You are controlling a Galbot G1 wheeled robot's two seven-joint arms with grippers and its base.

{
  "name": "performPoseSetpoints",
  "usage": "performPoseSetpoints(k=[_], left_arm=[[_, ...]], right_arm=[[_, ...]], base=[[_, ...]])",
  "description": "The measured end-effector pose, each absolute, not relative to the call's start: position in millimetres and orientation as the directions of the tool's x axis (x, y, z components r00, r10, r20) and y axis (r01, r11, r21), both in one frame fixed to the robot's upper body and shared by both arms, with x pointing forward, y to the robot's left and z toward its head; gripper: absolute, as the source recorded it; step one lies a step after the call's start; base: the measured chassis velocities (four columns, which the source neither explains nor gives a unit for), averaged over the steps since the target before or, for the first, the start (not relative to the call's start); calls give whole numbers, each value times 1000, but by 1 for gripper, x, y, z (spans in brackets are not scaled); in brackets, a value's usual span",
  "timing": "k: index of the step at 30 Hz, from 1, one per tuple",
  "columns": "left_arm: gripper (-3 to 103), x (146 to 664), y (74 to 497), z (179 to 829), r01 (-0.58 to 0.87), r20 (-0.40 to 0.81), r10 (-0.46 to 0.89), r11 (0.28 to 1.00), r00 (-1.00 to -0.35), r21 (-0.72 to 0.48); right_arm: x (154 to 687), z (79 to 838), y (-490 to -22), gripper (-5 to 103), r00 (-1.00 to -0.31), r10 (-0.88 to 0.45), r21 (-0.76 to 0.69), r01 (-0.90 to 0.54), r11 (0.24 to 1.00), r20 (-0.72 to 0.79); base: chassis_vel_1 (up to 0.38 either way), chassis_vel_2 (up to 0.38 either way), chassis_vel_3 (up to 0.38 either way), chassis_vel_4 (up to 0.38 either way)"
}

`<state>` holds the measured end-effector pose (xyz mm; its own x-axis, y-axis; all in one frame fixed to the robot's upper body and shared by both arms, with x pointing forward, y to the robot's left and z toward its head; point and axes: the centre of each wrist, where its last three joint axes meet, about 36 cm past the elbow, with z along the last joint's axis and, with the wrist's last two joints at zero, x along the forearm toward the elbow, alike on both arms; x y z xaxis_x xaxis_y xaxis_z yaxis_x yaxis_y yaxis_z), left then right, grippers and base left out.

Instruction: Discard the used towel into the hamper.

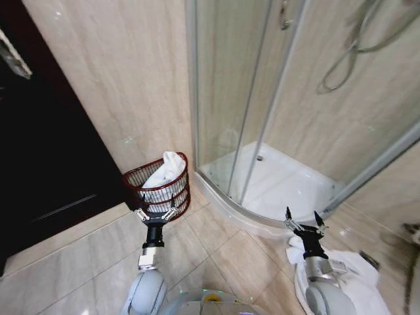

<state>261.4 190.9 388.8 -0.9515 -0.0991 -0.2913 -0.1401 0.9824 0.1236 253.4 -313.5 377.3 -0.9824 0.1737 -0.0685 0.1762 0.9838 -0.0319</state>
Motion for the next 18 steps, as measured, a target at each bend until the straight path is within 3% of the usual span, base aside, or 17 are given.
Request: performPoseSetpoints(k=[18], left_arm=[[100,262,195,386,-131,-296,-88,983,-951,128]], right_arm=[[251,373,-303,100,-983,173,-32,175,984,-61]], base=[[-45,-101,-102,-49]])
